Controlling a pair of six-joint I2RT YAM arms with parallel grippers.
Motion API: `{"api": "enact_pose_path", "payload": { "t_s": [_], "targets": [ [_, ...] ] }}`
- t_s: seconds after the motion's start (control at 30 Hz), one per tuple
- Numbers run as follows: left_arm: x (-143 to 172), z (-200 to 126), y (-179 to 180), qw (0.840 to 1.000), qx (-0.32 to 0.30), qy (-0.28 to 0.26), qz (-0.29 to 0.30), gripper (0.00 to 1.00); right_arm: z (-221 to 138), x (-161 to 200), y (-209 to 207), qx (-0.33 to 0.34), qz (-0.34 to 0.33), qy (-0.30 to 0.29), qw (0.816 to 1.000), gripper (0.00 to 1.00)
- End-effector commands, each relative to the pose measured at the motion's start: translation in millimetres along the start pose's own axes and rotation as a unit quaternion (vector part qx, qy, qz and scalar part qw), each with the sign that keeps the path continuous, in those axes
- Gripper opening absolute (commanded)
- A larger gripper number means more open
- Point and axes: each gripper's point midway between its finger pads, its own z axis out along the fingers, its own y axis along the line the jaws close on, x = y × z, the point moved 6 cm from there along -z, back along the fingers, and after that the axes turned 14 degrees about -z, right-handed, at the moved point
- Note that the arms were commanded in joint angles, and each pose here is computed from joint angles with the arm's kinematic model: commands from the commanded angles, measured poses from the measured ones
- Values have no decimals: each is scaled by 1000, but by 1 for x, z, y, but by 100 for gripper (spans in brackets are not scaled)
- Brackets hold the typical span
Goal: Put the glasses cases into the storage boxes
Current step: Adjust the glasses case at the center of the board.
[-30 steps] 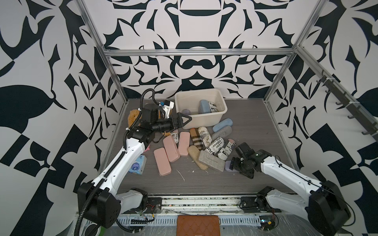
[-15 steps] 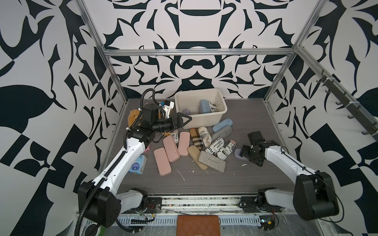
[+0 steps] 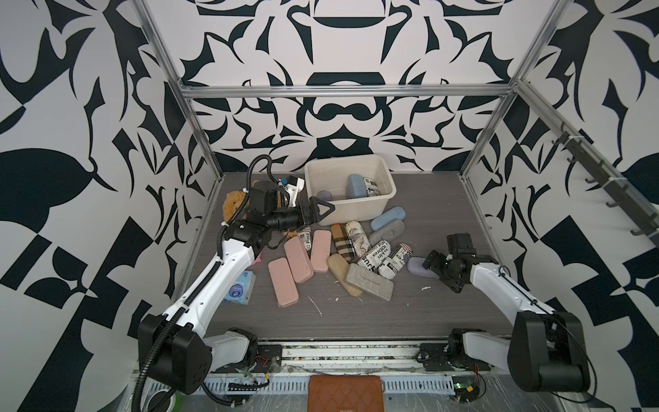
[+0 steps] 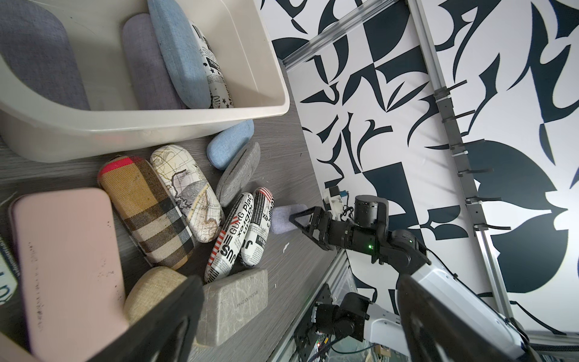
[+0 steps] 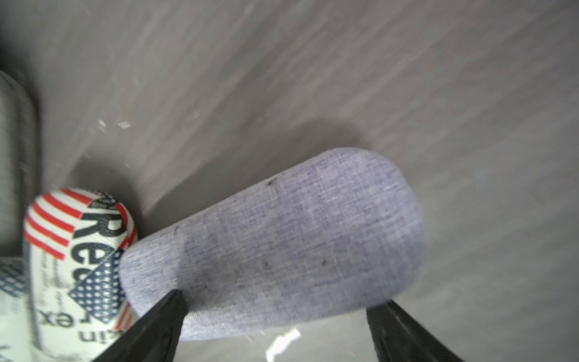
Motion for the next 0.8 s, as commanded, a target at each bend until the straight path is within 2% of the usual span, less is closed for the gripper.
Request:
{"api": "enact_pose_path", "payload": {
  "t_s": [0.0, 0.33, 0.53, 0.63, 0.77],
  "targets": [
    [1, -1, -1, 1000, -3, 2, 3, 99, 4, -23, 10, -38, 21, -36, 998, 94],
    [1, -2, -3, 1000, -2, 3, 5, 99, -9, -80, 18, -39, 10, -84, 996, 95],
    [0, -2, -3, 1000, -2, 2, 7, 99, 16, -105, 28, -59, -5, -66, 996, 92],
    [1, -2, -3, 1000, -3, 2, 8, 99, 23, -109, 33, -70, -16, -51, 996, 89],
    [1, -3, -4, 1000, -3, 1, 9, 99, 7, -99, 24, -38, -26, -54, 997, 89]
  ]
}}
